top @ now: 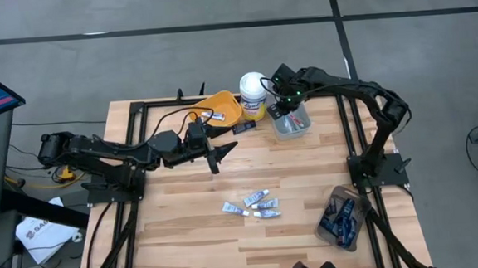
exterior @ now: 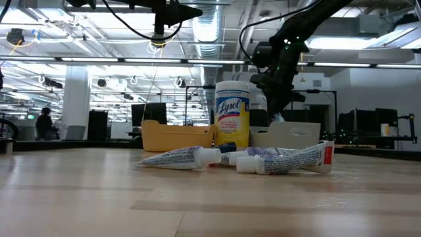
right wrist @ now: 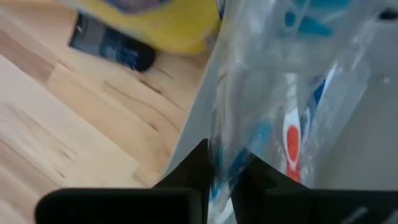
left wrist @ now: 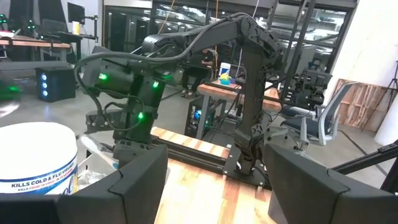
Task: Pick & Place Travel size toiletries
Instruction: Put the blue toothbrush into the gray bin, then put the violet toothpaste into the yellow bin
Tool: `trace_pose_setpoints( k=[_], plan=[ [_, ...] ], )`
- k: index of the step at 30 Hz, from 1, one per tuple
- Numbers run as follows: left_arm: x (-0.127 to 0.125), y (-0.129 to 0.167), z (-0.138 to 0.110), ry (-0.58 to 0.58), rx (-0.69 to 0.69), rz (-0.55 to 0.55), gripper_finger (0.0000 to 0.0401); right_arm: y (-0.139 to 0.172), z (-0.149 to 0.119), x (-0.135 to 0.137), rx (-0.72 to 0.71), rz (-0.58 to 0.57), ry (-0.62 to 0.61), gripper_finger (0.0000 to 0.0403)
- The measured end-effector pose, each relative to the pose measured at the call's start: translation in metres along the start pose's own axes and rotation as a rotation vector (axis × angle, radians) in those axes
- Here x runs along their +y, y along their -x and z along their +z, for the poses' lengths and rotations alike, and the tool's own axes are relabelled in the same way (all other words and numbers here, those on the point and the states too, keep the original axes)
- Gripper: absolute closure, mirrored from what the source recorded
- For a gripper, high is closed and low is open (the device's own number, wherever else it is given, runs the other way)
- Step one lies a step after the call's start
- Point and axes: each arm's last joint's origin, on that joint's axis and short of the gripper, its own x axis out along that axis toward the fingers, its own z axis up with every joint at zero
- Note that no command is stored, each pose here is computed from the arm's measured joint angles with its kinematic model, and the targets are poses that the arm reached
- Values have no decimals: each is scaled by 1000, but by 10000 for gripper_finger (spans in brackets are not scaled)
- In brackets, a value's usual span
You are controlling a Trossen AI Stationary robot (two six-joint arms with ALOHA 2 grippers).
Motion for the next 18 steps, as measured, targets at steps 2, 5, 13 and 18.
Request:
trace_pose_setpoints(
  k=[2, 5, 13, 18],
  plan=[
    [0, 0, 0, 0, 0, 0, 137, 0, -2, -1, 20, -6, -1, 358],
    [0, 0, 0, 0, 0, 0, 137, 0, -3, -1, 33, -11, 5, 339],
    [1, 0, -6, -21, 59, 8, 137, 0, -5, -1, 49, -16, 14, 230],
    [2, 2, -21, -42, 226, -44, 137, 9, -3, 0, 54, -18, 13, 165]
  ],
)
